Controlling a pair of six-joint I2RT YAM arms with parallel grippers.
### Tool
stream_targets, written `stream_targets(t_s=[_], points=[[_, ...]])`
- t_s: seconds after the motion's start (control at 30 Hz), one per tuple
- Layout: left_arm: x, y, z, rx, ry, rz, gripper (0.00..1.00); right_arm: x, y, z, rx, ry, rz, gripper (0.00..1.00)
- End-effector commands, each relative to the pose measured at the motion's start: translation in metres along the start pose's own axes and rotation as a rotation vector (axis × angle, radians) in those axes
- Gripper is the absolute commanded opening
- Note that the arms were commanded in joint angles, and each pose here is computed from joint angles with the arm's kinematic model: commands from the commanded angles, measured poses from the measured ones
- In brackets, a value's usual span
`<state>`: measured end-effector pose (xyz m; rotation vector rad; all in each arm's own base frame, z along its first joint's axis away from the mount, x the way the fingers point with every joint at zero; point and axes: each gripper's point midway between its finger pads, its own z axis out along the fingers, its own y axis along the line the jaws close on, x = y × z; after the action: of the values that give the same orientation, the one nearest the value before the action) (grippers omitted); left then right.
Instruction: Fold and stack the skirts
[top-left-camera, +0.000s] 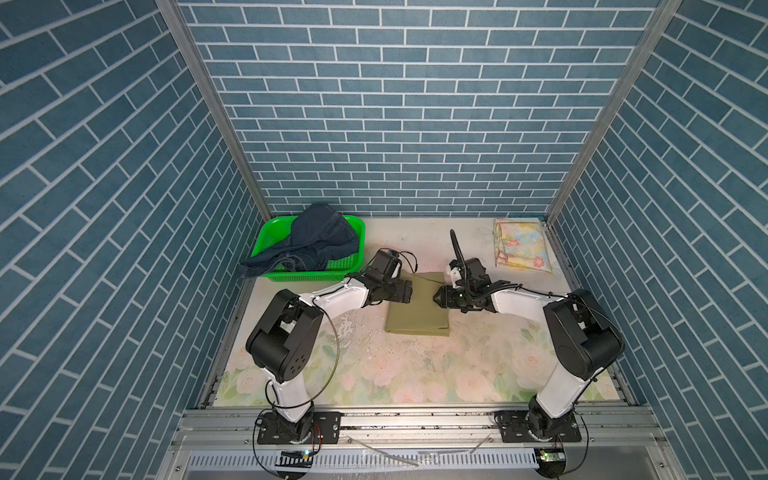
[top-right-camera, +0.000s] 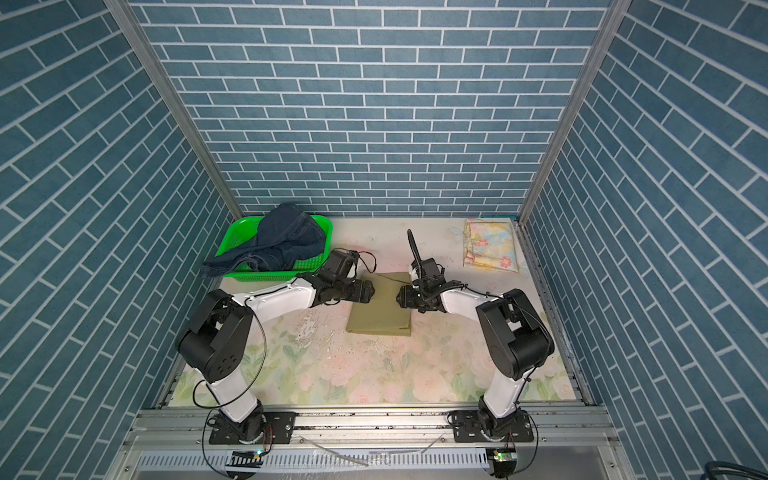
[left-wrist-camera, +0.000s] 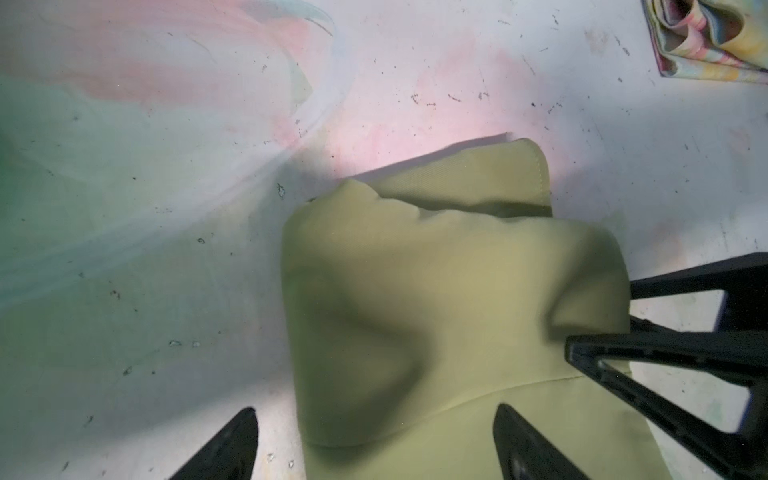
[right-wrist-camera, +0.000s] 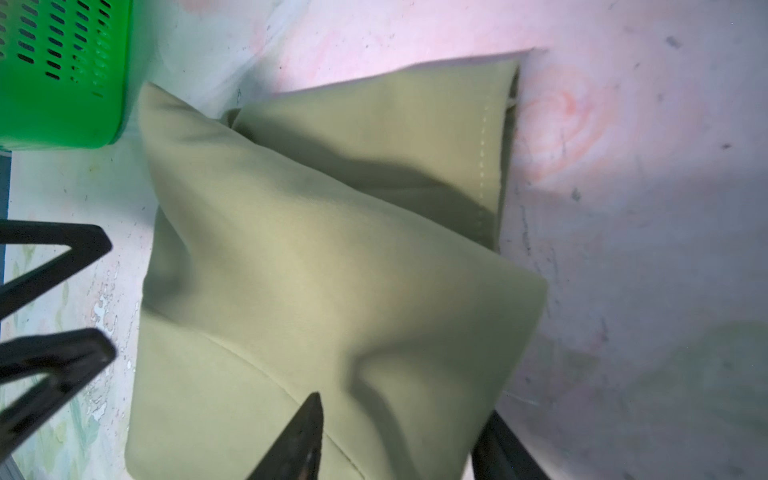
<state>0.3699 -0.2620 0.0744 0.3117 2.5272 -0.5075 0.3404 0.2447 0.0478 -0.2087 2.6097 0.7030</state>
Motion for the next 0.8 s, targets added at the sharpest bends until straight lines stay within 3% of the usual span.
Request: stream_targets(t_s=[0.0,0.27,0.5,0.77], points=[[-0.008,-0.006,0.001,0.025,-0.022,0.031,0.89,-0.017,0.002,-0.017,0.011,-0.046,-0.003,0.57],[-0.028,-0.015,0.005,0.010,-0.031,0.090,0.89,-0.021,-0.015,-0.017,0.014,-0.077,0.018,0.62],[-0.038,-0.035,0.015,0.081,-0.036,0.135,0.88,-0.025,-0.023,-0.011,-0.024,-0.096,0.032,0.66],[-0.036,-0.038,0.040,0.109,-0.018,0.128,0.83,-0.023,-0.029,-0.004,-0.034,-0.093,0.025,0.64]])
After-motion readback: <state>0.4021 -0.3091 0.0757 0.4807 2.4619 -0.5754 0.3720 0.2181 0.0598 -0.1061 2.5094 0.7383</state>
